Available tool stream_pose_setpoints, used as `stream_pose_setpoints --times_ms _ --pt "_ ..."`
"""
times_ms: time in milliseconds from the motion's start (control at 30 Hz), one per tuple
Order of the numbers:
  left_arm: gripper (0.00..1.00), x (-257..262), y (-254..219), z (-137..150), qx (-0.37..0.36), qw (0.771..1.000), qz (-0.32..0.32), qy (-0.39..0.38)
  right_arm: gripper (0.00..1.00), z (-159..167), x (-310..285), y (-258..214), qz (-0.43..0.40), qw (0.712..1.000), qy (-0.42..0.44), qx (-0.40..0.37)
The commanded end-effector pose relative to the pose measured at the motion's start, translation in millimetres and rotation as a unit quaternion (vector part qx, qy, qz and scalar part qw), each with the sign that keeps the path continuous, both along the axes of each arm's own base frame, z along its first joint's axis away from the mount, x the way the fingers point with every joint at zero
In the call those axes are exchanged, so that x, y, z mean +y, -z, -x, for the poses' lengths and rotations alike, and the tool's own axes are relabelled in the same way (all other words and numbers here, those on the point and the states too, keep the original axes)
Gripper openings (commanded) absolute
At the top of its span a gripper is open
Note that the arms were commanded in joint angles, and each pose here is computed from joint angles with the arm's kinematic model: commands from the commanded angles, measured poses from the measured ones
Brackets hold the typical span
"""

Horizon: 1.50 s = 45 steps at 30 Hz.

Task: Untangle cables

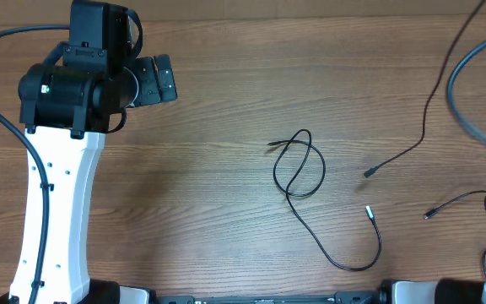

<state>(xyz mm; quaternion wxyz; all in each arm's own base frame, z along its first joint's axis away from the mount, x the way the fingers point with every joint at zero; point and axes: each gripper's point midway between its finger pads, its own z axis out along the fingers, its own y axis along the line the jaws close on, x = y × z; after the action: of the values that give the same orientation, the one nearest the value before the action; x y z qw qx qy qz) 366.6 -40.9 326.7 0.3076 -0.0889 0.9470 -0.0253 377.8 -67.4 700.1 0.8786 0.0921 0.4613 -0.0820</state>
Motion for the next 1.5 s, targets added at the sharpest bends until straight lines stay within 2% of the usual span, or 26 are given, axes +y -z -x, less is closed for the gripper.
stream_pose_setpoints --times_ms 0,233,400,600,667,833,1067,1267,1467 --pt "1.00 3 3 -1 0.003 1.000 -0.002 -0.009 0.04 -20 -53 26 -0.009 0.996 0.075 0.044" --pt "1.00 3 3 -1 0.003 1.000 -0.002 -0.009 0.04 -59 -153 102 -0.041 0.974 0.164 0.152" --pt "1.00 3 3 -1 0.003 1.000 -0.002 -0.009 0.04 -66 -200 144 -0.063 0.955 0.201 0.209" --pt "1.00 4 3 -1 0.003 1.000 -0.002 -0.009 0.04 -64 -256 216 -0.132 0.920 0.230 0.289" --pt "1.00 3 3 -1 0.003 1.000 -0.002 -0.009 0.04 -66 -280 265 -0.181 0.893 0.237 0.337" --pt "1.00 3 3 -1 0.003 1.000 -0.002 -0.009 0.04 -66 -306 345 -0.262 0.845 0.242 0.399" --pt "1.00 4 3 -1 0.003 1.000 -0.002 -0.009 0.04 -56 -313 448 -0.346 0.759 0.245 0.494" --pt "0.99 4 3 -1 0.003 1.000 -0.002 -0.009 0.04 -18 -312 512 -0.365 0.679 0.292 0.566" --pt "1.00 4 3 -1 0.003 1.000 -0.002 -0.009 0.04 14 -304 566 -0.410 0.619 0.301 0.598"
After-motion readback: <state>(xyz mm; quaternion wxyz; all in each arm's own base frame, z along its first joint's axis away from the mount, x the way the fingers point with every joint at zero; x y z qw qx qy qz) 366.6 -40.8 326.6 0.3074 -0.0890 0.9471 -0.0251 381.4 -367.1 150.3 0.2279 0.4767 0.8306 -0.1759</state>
